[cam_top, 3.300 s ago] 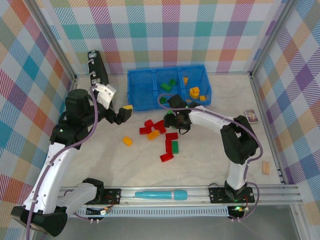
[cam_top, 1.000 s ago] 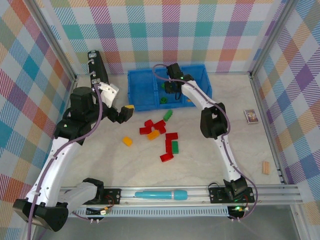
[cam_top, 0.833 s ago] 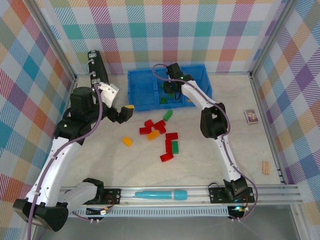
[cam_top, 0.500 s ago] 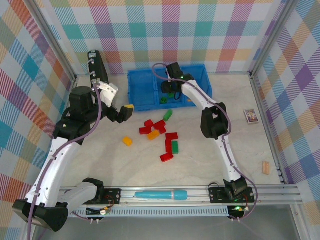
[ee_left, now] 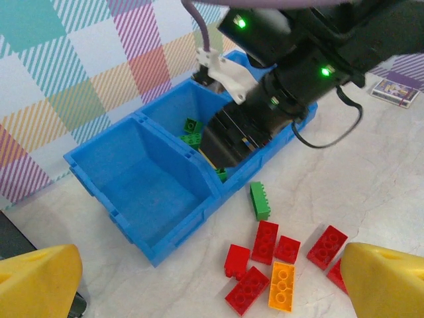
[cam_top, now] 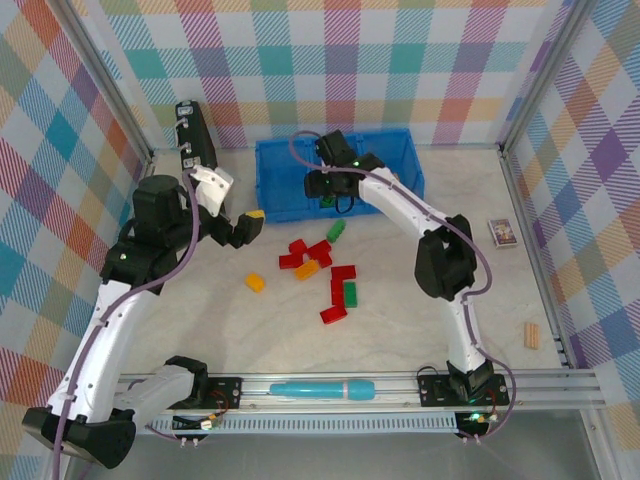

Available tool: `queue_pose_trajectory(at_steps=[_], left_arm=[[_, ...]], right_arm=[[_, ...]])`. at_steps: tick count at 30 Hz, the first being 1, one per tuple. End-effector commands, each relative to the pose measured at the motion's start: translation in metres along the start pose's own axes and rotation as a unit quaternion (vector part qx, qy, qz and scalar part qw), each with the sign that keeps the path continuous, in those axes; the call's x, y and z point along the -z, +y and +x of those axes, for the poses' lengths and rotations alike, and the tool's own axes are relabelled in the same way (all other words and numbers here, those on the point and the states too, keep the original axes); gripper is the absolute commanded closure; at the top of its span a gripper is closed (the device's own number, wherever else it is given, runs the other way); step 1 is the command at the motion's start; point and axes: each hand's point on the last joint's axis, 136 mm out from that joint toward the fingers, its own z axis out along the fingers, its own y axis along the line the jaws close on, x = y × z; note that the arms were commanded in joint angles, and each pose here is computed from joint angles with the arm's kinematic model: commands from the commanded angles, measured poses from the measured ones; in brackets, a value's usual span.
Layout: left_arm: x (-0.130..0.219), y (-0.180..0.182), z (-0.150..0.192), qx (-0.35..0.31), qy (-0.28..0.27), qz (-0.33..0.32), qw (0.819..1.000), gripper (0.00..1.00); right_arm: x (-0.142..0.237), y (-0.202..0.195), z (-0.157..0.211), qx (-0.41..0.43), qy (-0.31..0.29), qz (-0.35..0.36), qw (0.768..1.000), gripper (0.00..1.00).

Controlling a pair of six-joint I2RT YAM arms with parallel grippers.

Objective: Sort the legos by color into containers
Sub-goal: Pick up the lego from the center of the table.

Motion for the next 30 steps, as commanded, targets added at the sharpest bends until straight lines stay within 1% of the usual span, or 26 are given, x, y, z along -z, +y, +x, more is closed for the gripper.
queue_pose_trajectory(at_steps=[1, 5, 10, 17, 25, 30], left_arm=[[0.008, 0.0, -0.005, -0.018, -0.011, -0.011, 1.0, 0.0], [0.009, -0.002, -0.007, -0.018, -0.015, -0.008, 1.0, 0.0], [0.008, 0.0, -0.006, -0.017, -0.011, -0.01, 1.0, 0.0], [0.004, -0.002, -0.005, -0.014, -0.006, -0.001, 1.0, 0.0], [0.004, -0.002, -0.004, -0.012, -0.003, 0.001, 1.0, 0.0], [0.003, -0.002, -0.004, -0.013, -0.002, 0.0, 1.0, 0.0]], right_arm=[[0.007, -0.015, 0.023, -0.052, 0.026, 0.02, 0.998, 0.4], [0.005, -0.027, 0.052, -0.065, 0.047, 0.039, 0.996, 0.41], [-0.007, -0.035, 0.082, -0.085, 0.076, 0.044, 0.992, 0.42], [-0.023, -0.035, 0.088, -0.1, 0.079, 0.04, 0.991, 0.41], [-0.049, -0.036, 0.097, -0.104, 0.095, 0.042, 0.989, 0.36], [-0.061, -0.04, 0.104, -0.106, 0.108, 0.049, 0.987, 0.37]])
